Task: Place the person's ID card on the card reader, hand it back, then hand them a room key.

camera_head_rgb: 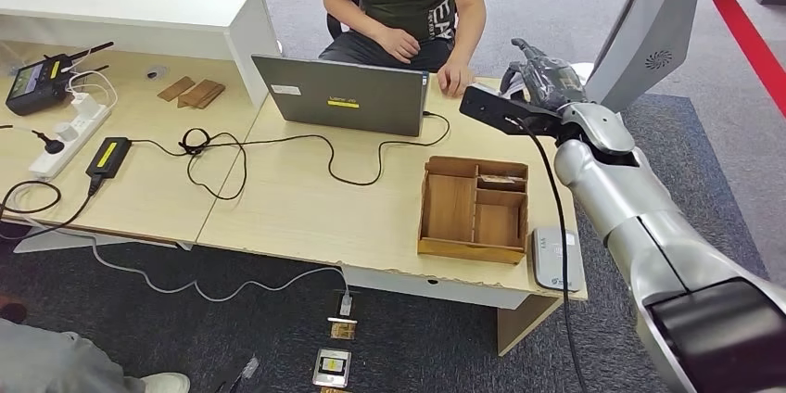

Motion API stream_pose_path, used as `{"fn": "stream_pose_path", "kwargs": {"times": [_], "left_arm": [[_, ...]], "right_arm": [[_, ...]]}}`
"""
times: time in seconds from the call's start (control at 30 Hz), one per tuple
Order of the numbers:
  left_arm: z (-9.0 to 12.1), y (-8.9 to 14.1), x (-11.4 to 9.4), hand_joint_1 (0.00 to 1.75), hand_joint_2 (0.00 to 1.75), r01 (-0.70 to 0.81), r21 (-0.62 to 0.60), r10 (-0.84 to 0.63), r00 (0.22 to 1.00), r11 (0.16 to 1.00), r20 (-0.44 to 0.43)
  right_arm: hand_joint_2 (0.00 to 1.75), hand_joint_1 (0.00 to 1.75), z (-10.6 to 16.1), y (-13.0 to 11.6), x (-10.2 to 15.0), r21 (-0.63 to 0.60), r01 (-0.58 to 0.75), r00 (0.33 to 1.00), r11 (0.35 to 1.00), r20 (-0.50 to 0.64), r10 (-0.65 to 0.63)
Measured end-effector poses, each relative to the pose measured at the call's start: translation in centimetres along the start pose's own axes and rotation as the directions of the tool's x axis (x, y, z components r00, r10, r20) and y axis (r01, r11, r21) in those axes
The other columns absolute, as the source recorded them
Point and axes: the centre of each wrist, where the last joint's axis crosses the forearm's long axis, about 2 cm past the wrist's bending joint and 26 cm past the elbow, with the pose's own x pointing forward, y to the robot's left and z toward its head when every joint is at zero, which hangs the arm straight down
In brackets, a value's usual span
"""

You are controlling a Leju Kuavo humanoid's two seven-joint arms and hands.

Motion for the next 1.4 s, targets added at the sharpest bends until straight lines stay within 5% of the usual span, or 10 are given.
{"fn": "stream_pose_path", "kwargs": {"times": [0.53, 1.4], "left_arm": [[0.0, 0.1, 0.2, 0.00, 0.00, 0.034, -0.014, -0.034, 0.999, 0.999, 0.008], [-0.2, 0.2, 0.9, 0.00, 0.00, 0.051, -0.022, -0.050, 0.999, 0.998, 0.016]], "right_arm": [[1.75, 1.75, 1.1, 0.9, -2.4, 0.029, -0.033, 0.998, 0.999, -0.043, 0.034], [1.75, 1.75, 1.4, 1.5, -2.7, 0.049, -0.057, 0.998, 0.997, -0.035, 0.059]]}}
